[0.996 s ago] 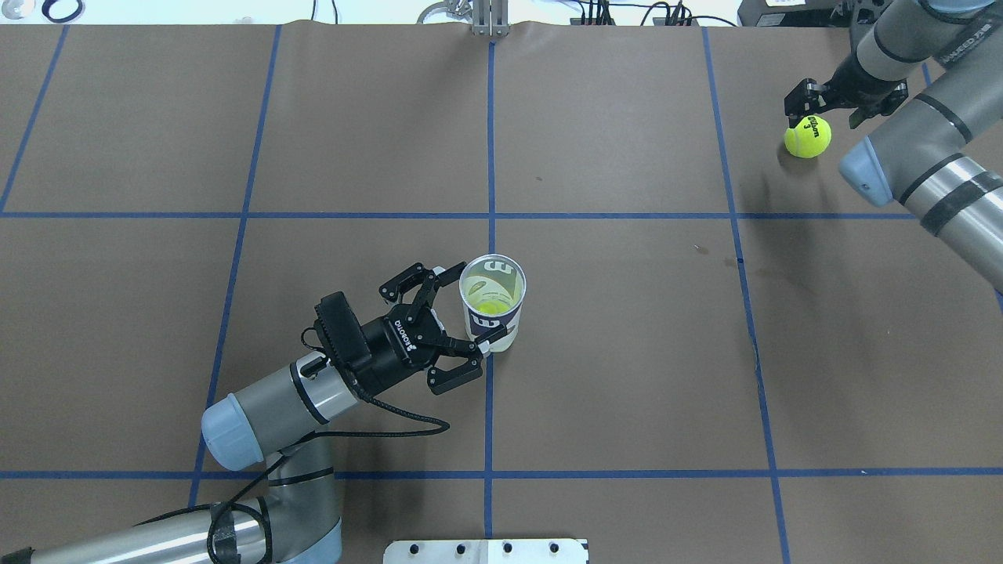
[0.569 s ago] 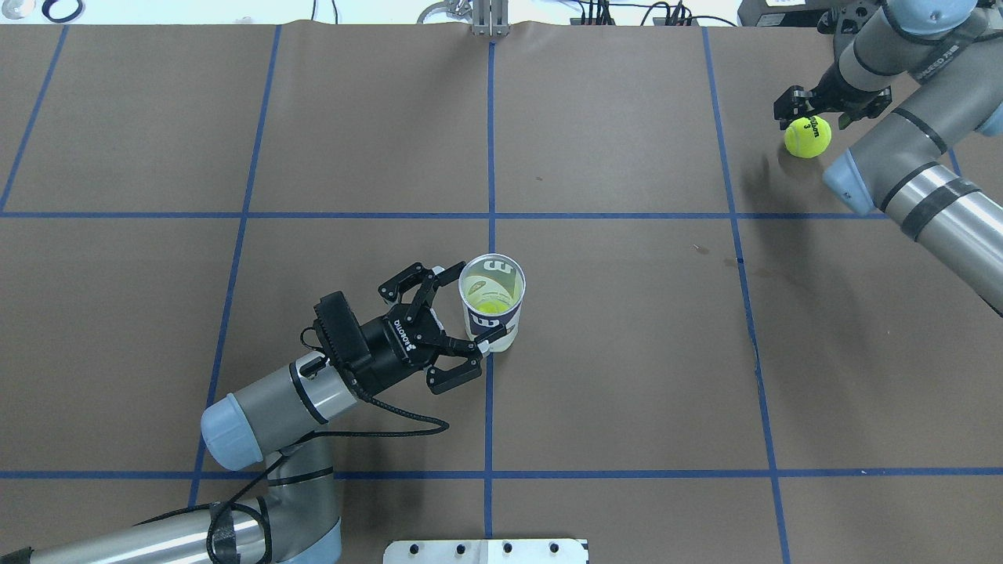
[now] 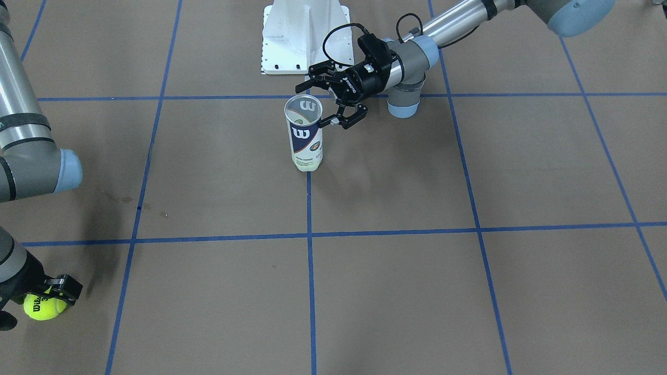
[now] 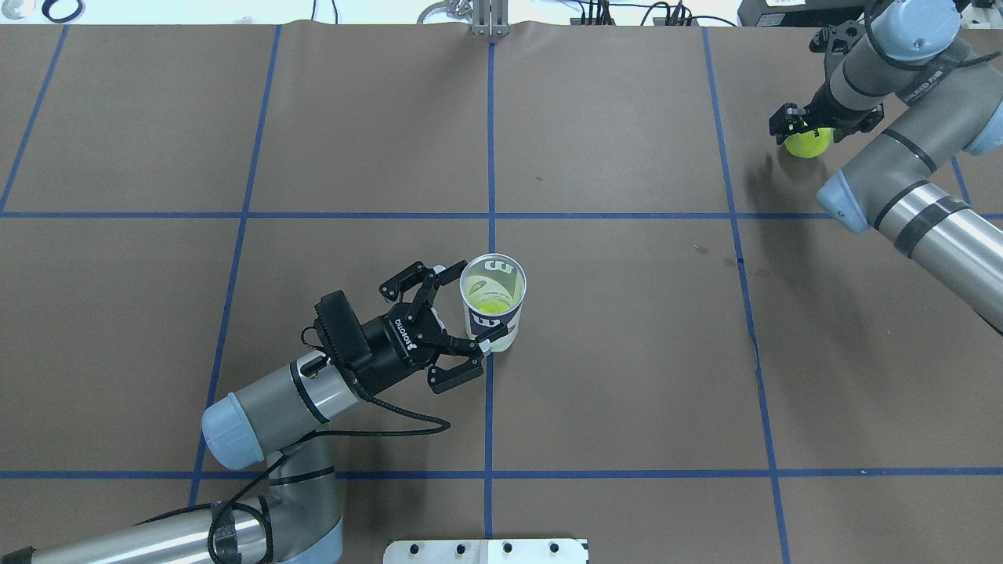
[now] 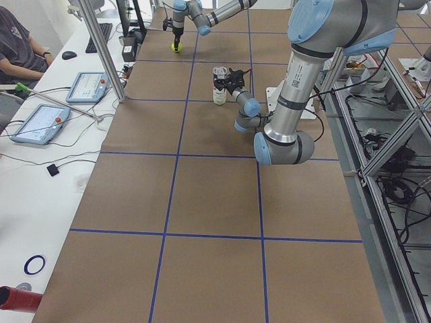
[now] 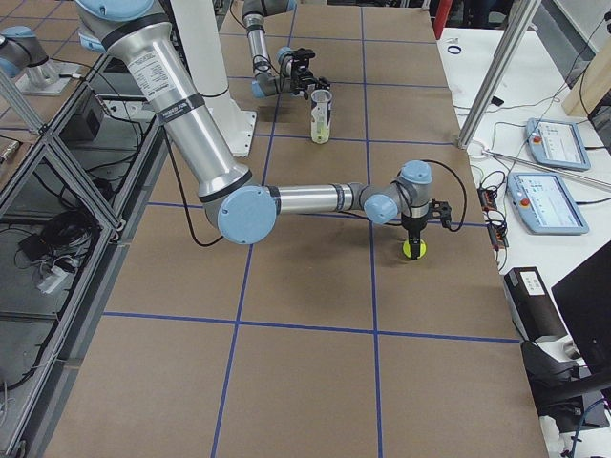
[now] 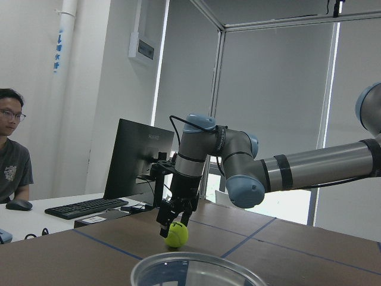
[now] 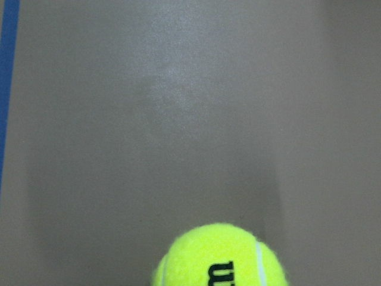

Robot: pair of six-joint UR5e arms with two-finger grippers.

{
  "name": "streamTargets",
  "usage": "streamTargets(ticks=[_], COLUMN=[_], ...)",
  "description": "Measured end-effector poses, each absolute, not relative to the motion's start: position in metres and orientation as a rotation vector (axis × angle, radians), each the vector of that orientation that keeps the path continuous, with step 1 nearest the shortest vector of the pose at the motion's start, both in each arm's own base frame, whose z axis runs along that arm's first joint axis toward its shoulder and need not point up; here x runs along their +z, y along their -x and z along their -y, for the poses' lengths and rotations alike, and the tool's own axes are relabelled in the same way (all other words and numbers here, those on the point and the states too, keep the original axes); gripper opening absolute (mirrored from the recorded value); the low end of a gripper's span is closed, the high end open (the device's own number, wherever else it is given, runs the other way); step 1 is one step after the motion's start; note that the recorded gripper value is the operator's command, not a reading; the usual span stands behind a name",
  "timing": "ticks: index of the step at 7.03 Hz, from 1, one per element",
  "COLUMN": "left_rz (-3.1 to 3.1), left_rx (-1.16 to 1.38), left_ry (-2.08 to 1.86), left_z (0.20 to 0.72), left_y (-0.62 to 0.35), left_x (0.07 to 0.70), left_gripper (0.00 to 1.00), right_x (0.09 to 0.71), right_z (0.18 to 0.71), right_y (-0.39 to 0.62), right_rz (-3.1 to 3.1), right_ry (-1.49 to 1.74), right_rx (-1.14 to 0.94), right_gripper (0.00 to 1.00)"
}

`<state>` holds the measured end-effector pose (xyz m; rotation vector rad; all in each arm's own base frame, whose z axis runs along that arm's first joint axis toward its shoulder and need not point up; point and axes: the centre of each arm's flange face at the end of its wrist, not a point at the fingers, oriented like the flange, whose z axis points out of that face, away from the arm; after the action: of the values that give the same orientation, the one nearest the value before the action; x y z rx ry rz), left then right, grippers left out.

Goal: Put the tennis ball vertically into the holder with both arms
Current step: 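Carry the second ball with the right gripper over the can's top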

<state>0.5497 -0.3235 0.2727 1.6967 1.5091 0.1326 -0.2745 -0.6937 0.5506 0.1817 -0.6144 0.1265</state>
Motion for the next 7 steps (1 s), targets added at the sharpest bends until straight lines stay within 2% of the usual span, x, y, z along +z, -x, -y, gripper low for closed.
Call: streamTargets(ticks=[3,5,7], left_rz=[-1.508,-1.506,-1.505], left_rx=[0.134,0.136,0.137], left_ry=[-1.697,-1.697,-1.697], left_z=[0.323,0.323,0.323], left_y=[-0.549,-0.549,-0.550], left_x=[0.273,0.274,0.274], left_gripper=[1.00,1.00,1.00], right_x=[0.524,0.438,0.312], right_z=[0.704,0.687,0.603], right_y=[0.257,0.257,0.301], right_rz=[0.647,0.717,0.809], right_ry=[-0.203,-0.170,-0.082], right_rx=[0.142,0.176,0.266], right_gripper=[0.00,0.00,0.00])
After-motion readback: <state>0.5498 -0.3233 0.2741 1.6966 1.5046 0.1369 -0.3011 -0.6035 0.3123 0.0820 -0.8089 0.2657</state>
